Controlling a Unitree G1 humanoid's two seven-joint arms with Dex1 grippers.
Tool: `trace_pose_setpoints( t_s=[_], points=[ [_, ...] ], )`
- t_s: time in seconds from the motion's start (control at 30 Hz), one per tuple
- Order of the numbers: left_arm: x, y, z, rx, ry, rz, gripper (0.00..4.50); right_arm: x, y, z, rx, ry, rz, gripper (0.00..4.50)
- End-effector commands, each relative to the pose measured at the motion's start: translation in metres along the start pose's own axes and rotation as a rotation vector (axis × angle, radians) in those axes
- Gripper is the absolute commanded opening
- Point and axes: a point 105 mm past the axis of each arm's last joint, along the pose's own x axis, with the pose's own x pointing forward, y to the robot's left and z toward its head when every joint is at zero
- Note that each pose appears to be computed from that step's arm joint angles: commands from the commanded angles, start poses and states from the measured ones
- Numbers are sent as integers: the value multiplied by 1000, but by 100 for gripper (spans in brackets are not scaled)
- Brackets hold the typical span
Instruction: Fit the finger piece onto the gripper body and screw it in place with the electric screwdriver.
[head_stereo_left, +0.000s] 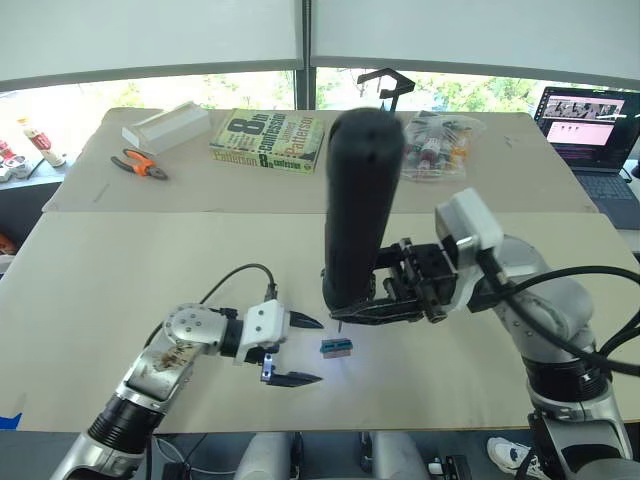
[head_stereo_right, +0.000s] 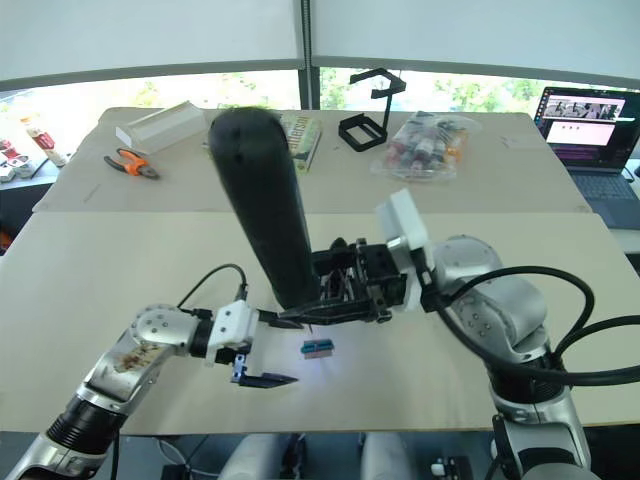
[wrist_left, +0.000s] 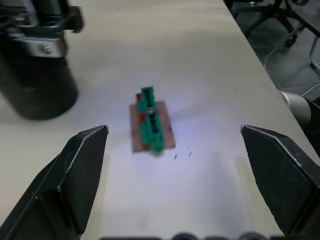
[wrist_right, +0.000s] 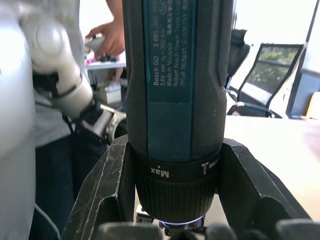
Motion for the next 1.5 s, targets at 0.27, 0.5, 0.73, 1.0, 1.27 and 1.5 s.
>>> trace_pose_setpoints(
  t_s=[0.27,0.5,0.73,1.0,1.27,1.5],
  points=[
    [23,9,-4,41,5,20,450,4,0,-6,-62,-4,-48,189],
    [25,14,-6,21,-3,43,450,1,-1,-16,-20,-5,-92,189],
    [26,16,-7,19,0,50,450,3,-1,-25,-9,0,-99,189],
    [27,13,-8,15,0,42,450,2,-5,-31,8,-1,-124,189],
    [26,16,-7,17,1,51,450,3,-8,-35,24,-11,-141,189],
    [25,16,-7,19,0,52,450,2,-7,-38,28,-7,-145,189]
  ],
)
